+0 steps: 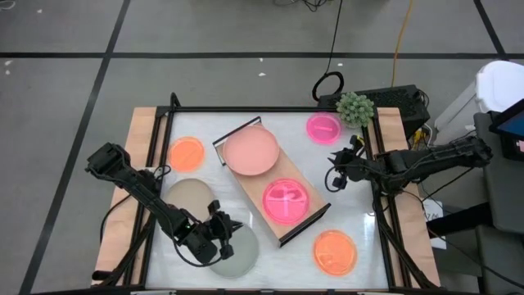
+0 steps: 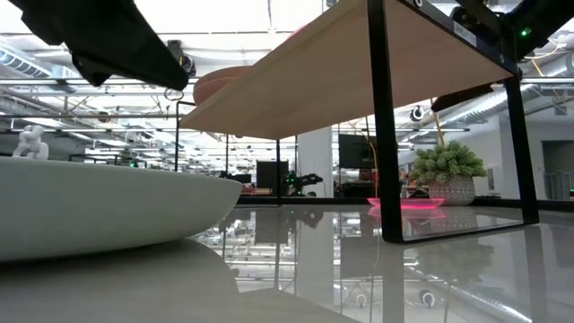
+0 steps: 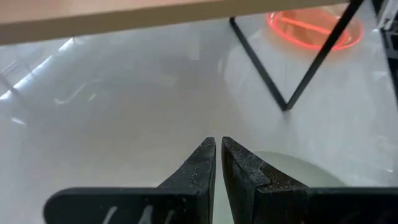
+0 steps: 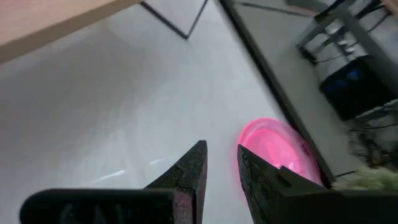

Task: Place and stack plates onto a shelf
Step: Stack the top small orange plate on top of the small pink plate on the shelf

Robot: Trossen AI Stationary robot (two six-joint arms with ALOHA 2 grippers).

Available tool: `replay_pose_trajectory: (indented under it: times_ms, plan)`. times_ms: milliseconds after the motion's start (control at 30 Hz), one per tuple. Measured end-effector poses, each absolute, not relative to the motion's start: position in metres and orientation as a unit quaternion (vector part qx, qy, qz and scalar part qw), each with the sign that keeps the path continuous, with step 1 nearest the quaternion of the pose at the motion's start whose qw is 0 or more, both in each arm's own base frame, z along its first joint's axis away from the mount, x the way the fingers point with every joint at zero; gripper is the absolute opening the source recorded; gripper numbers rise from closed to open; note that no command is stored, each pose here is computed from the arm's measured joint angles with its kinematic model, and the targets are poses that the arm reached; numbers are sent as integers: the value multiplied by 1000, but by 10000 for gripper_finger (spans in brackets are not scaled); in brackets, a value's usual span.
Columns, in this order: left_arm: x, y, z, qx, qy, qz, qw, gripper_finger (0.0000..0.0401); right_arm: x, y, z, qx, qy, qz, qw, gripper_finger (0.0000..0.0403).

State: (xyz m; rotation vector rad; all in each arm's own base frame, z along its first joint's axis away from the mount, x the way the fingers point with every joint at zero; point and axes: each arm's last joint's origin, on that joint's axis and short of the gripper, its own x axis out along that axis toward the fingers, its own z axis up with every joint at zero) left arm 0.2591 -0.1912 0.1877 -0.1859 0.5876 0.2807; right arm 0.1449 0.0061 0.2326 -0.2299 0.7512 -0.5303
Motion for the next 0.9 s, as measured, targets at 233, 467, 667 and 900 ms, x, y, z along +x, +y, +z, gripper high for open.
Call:
replay_pose_trajectory:
  times_ms: [233,467,667,900]
  plan:
    - [249,-181,187,-113,320,180,923,33,145,-2,233,-107,367,-275,882,75]
    - [242,-171,195,-137,336,198,911,33,147,-11,226,-93,371,-277,882,75]
    - [243,-170,196,-130,338,196,911,33,144,-31,207,-79,375,-333,861,75]
    - [245,-167,196,-124,340,197,911,33,146,-45,202,-66,371,-308,873,75]
